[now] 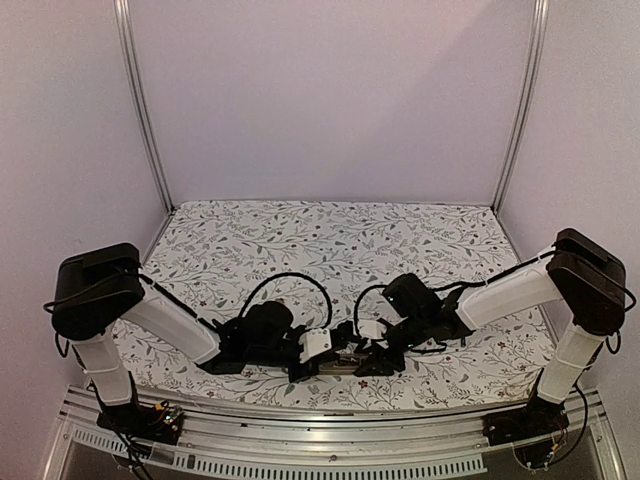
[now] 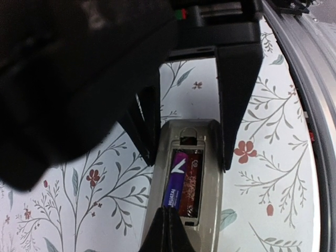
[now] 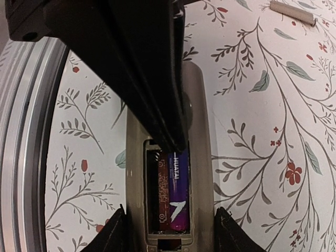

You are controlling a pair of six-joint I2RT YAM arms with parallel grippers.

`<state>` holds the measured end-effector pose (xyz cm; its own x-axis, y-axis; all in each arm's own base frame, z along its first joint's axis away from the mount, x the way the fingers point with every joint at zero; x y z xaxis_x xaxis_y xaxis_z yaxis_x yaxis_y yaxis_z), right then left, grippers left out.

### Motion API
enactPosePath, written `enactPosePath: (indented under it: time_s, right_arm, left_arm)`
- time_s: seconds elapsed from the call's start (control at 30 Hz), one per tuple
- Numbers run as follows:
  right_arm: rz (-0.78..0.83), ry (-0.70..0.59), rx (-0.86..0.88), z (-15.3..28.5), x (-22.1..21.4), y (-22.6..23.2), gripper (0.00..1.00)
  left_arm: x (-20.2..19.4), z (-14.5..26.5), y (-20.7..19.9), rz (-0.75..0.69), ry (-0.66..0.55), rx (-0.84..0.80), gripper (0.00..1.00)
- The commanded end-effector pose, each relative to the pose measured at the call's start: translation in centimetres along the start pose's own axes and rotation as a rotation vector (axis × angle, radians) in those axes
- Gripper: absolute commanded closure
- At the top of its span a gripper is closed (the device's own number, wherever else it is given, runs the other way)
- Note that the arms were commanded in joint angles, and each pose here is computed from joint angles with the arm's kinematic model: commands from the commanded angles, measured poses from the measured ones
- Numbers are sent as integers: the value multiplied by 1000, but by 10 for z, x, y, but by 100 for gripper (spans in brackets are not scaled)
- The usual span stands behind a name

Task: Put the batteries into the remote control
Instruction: Load the battery into the battery compartment.

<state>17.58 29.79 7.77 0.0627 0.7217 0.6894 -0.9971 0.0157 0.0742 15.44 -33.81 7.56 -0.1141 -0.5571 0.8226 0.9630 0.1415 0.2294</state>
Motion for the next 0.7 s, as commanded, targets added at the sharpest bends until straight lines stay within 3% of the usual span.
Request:
enactPosePath:
  time_s: [0.0, 0.47, 0.67]
  right_arm:
    - [-14, -23, 13, -5, -2, -1, 60]
    - [-26, -54, -4, -6, 4, -4, 61]
    - [-25, -81, -19, -1, 9, -5, 53]
  left_arm:
    - [-12, -7, -5, -4, 41, -49, 100]
    - [-25, -12, -14, -21, 75, -96, 100]
    - [-32, -14, -16, -33, 99, -90, 100]
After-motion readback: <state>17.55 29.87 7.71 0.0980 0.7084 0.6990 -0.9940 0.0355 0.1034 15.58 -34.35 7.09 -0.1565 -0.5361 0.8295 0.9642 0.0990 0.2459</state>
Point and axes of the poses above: each gripper's point midway between its finger pads, its own z axis back along the fingers, its own y axis along the line the jaws close on, x = y × z, the point moved 8 cm from there along z, back along the fingers
